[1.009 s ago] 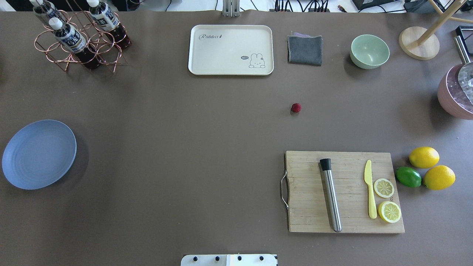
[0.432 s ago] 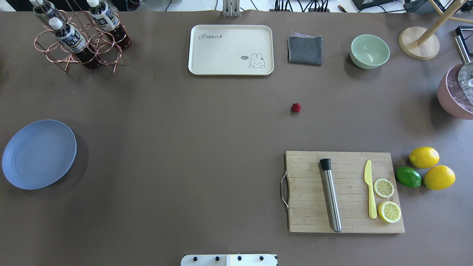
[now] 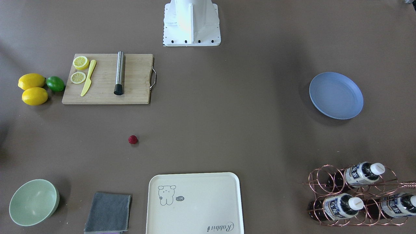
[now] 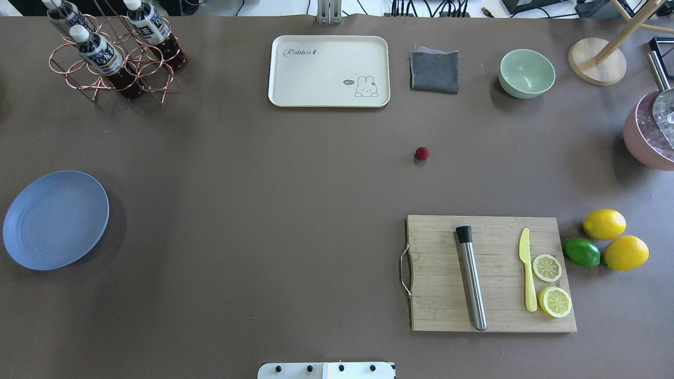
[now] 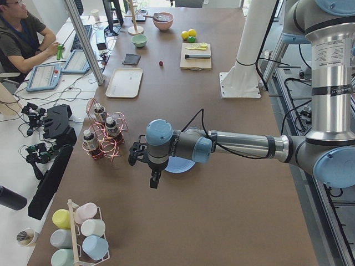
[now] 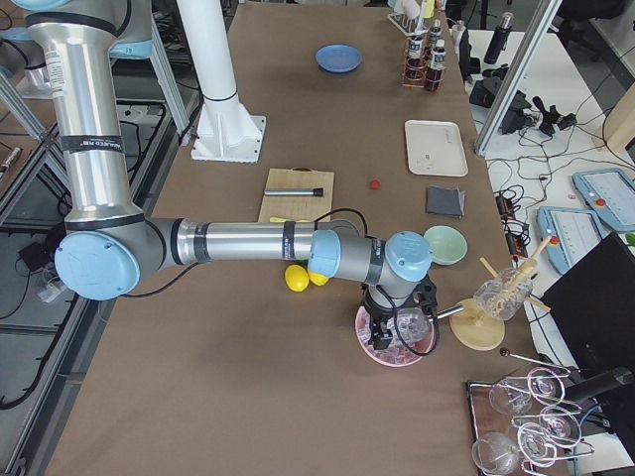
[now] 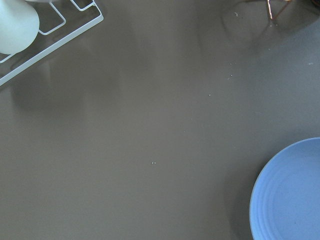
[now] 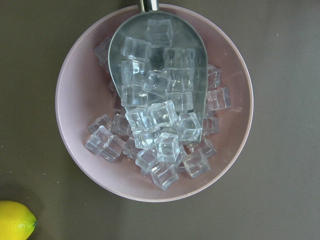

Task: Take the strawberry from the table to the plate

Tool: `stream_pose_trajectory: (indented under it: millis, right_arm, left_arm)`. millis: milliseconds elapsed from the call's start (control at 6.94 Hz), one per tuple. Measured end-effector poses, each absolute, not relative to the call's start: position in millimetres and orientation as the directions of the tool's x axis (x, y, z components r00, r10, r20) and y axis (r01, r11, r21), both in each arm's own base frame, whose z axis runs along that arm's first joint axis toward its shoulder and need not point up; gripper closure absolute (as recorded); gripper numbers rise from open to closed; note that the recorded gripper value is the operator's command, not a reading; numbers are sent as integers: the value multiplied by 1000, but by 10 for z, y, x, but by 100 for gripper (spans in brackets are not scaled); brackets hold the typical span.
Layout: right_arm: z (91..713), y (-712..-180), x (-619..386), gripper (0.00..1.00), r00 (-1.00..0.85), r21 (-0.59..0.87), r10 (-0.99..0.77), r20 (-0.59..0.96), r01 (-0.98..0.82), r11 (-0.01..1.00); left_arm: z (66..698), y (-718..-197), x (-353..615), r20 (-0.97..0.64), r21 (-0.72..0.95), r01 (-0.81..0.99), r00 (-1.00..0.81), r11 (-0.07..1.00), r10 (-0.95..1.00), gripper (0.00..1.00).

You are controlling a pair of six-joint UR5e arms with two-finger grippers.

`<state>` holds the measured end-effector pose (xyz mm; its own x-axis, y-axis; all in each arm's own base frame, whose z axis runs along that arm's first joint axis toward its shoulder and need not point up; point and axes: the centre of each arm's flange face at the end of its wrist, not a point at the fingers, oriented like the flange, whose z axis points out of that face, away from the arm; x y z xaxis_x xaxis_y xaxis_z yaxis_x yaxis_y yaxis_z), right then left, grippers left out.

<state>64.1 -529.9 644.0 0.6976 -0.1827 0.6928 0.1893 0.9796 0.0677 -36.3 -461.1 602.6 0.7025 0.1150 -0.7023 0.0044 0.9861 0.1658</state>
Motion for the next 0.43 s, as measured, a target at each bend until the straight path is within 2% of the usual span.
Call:
stream_pose_trajectory:
  millis: [432]
  right_arm:
    - [6343,-5292,633,0,698,69,-170,695,170,983]
  left_arm:
    - [5991,-4602,-141,-705,158,-23,698,987,130,3]
